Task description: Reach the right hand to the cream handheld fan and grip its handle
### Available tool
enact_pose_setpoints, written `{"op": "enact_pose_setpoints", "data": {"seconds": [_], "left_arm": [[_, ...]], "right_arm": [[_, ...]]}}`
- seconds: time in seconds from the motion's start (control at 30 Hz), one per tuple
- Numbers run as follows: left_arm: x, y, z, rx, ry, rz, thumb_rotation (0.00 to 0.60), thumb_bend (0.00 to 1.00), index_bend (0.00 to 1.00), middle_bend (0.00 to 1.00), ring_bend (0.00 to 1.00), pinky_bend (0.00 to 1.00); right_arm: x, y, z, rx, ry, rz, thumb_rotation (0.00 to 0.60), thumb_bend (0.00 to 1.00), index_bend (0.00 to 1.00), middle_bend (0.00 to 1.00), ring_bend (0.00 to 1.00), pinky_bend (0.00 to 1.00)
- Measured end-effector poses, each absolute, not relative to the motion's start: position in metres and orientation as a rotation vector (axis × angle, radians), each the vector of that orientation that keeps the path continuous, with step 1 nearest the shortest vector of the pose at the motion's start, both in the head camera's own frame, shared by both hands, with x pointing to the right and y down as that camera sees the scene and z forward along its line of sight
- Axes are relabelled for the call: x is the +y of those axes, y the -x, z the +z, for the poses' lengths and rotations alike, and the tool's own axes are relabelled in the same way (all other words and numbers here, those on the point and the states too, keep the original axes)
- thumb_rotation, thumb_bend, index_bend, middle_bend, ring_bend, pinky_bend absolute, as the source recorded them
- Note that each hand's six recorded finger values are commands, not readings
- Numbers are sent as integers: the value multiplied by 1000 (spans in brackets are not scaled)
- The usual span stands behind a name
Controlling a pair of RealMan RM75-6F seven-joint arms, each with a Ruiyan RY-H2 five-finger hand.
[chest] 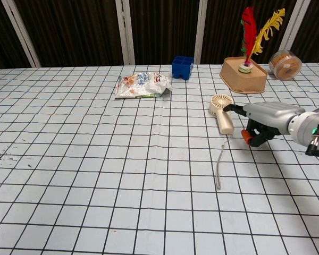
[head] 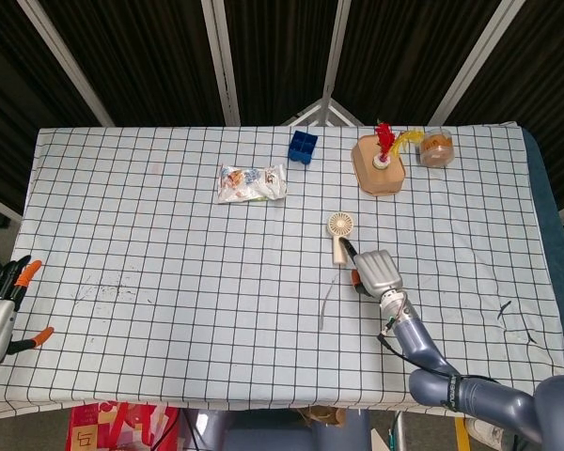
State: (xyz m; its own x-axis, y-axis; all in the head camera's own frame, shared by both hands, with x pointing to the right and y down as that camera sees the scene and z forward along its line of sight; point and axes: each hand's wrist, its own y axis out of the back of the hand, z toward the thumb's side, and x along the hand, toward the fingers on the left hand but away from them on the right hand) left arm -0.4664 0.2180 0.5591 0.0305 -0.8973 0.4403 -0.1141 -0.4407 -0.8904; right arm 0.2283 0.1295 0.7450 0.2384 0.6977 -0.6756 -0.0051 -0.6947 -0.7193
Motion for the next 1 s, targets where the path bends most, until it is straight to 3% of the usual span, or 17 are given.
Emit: {"op": "enact_pose_setpoints", "data": {"seconds": [0.43,0.8,0.93,1.0], "left_arm": [[218,467,559,1047,1636,-1479,600,30,0,0,0,0],[218,467,559,1047,1636,-1477,600,30,0,0,0,0],[218,466,559,1045,1635,-1474,600,30,0,0,0,0],[218,466,559,1045,1634,-1474,600,30,0,0,0,0]], "right_arm": [[142,-232,759,-577,1909,1556,600,699,84,845,880,835],[129,-227,745,-641,1895,1508,600,699,83,844,879,835],[118,-223,731,-689,1870,1453,600,699,34,819,802,785],[111,-221,720,-719,1855,1412,600,698,14,731,711,728]]}}
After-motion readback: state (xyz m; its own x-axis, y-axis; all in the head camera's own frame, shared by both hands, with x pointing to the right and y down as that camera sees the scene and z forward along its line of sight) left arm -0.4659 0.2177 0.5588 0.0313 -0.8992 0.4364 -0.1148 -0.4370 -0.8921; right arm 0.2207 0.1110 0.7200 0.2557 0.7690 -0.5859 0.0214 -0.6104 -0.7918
